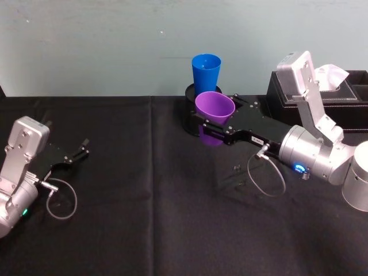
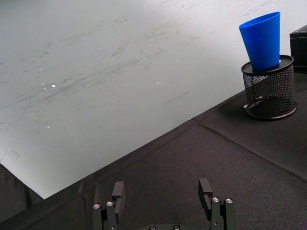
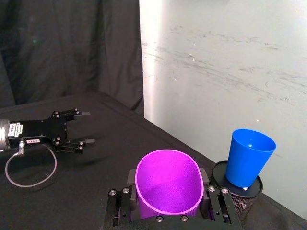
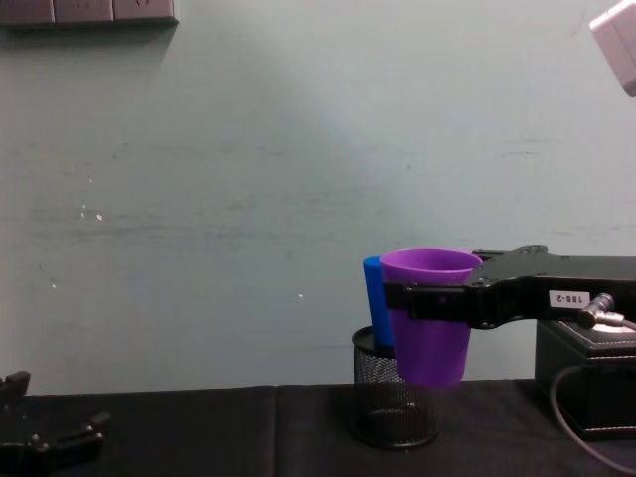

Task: Pick up one cup with a gripper and tap it against the other cup.

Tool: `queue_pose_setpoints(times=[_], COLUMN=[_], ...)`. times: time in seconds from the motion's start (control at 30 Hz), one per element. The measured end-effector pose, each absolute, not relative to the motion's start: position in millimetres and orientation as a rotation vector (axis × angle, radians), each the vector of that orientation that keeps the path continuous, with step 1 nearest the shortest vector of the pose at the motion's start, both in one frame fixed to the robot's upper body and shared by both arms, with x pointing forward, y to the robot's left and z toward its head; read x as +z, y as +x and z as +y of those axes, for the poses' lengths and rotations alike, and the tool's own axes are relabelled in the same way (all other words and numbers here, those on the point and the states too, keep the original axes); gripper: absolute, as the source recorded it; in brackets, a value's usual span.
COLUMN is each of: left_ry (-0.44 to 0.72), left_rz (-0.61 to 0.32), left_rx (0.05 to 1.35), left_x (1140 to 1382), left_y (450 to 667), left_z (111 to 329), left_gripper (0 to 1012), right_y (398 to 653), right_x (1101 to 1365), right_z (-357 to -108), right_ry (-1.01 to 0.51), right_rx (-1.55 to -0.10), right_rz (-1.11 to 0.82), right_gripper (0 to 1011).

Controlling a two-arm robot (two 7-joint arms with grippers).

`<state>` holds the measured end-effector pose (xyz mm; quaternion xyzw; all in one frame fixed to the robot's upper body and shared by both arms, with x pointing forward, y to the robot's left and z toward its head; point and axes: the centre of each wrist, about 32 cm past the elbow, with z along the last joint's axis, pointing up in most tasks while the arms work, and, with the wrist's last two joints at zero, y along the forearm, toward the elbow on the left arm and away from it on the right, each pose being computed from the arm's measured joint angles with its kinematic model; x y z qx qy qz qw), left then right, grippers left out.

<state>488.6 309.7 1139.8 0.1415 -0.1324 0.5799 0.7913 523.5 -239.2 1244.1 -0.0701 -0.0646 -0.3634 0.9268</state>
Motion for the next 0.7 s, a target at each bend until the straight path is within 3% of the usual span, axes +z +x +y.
queue_pose_setpoints(times=[0.7], left_ry=[0.304], left_rz=[-0.285], left_rx=[1.248], left_x=[1139.8], left_y=[488.6], left_z=[309.7], left_gripper=[1000], right_y=[523.4], right_x=[1243.2], right_z=[-239.2], right_ry=[-0.144], right_rx=[-0.746], right_rz=[-0.133], right_gripper=[723])
